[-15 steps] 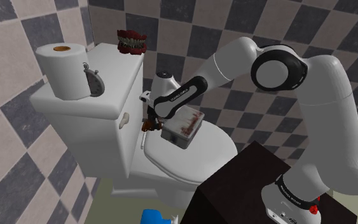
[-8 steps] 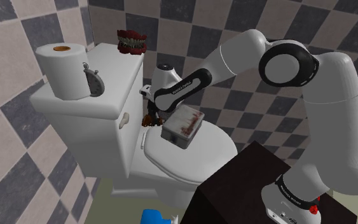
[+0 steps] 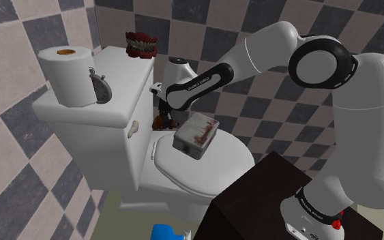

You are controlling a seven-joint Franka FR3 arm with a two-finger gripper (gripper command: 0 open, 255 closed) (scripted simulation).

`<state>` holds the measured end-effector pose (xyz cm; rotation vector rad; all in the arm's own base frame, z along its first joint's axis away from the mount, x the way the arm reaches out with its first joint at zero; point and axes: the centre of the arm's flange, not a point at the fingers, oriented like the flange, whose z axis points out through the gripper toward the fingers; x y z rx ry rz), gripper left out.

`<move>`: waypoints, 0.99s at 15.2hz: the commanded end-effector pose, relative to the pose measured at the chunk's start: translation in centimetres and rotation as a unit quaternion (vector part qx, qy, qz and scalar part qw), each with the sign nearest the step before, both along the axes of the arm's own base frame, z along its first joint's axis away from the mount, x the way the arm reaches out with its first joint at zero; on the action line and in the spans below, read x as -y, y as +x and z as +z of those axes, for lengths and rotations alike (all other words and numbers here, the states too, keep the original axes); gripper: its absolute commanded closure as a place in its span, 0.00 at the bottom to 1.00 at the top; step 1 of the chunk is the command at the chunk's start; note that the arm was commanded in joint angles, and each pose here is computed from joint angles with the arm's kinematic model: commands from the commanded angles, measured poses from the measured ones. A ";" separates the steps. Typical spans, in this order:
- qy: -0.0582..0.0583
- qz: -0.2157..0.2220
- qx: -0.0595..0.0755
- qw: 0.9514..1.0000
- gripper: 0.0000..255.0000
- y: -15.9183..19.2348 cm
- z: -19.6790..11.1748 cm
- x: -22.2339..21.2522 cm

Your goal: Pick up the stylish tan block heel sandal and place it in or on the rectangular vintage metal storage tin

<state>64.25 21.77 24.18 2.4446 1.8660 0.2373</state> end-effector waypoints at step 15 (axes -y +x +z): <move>0.000 0.000 0.000 1.000 1.00 0.0 8.5 0.0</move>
